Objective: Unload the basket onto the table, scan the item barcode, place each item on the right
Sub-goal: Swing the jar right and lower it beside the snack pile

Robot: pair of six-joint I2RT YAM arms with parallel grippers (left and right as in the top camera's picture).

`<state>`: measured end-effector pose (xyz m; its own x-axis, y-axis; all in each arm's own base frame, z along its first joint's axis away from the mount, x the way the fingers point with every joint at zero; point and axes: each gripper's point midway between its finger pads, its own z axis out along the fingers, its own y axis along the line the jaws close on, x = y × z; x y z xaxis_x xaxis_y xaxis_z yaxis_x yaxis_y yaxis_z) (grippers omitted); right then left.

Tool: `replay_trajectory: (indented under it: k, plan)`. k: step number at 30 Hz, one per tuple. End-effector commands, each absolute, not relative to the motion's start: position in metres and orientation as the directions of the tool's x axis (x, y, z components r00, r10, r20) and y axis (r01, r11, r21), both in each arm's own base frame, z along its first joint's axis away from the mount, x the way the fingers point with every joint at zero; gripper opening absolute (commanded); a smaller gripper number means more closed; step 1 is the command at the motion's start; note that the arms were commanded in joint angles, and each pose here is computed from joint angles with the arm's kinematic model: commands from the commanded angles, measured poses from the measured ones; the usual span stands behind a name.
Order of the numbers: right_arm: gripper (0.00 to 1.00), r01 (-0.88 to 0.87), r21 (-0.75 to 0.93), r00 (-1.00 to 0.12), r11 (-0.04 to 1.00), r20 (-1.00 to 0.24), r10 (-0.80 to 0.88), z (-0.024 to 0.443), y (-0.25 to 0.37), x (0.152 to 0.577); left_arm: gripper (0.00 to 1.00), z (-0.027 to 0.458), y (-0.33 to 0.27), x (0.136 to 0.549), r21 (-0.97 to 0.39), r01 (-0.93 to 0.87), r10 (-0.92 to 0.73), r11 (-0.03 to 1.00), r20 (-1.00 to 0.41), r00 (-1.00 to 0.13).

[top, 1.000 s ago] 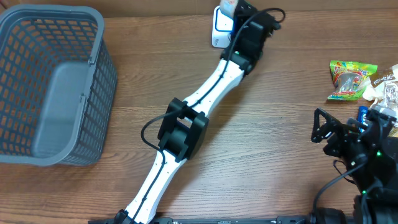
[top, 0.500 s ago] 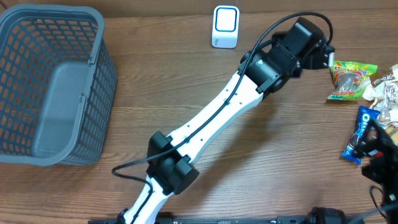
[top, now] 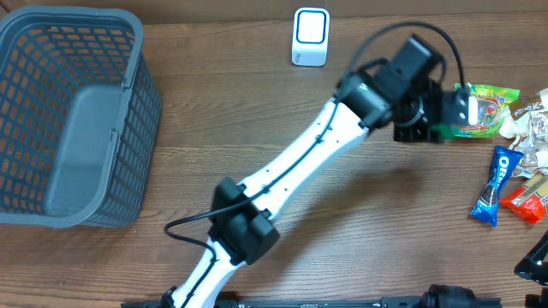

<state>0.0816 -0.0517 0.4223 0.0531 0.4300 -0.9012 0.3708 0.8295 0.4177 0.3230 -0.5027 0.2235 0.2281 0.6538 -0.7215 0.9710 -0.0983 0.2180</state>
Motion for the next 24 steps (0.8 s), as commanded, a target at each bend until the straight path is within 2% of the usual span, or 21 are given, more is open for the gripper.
replay_trajectory:
  k: [1,3,9,13,17,24]
  plan:
    - [1.00,0.386,0.420,0.065,0.821,-0.901,0.430,0.424,-0.055,0.081,0.04,0.202,-0.537,0.285,0.152,0.969,0.614,-0.193,-0.751,0.240]
    - [1.00,0.385,0.421,0.069,0.821,-0.901,0.429,0.425,-0.055,0.081,0.05,0.189,-0.548,0.280,0.158,0.968,0.619,-0.197,-0.746,0.248]
    - [1.00,0.391,0.416,0.056,0.821,-0.901,0.431,0.421,-0.055,0.081,0.04,0.133,-0.558,0.295,0.174,0.977,0.711,-0.124,-0.671,0.210]
    - [1.00,0.393,0.415,0.051,0.820,-0.901,0.431,0.420,-0.055,0.081,0.04,0.114,-0.552,0.314,0.176,0.982,0.750,-0.060,-0.641,0.161]
    - [1.00,0.394,0.414,0.047,0.821,-0.901,0.432,0.419,-0.055,0.081,0.05,0.114,-0.545,0.346,0.244,0.969,0.765,0.032,-0.630,0.134]
    - [1.00,0.378,0.417,0.038,0.827,-0.899,0.436,0.419,-0.052,0.082,0.04,0.112,-0.534,0.367,0.211,0.975,0.747,0.069,-0.659,0.090]
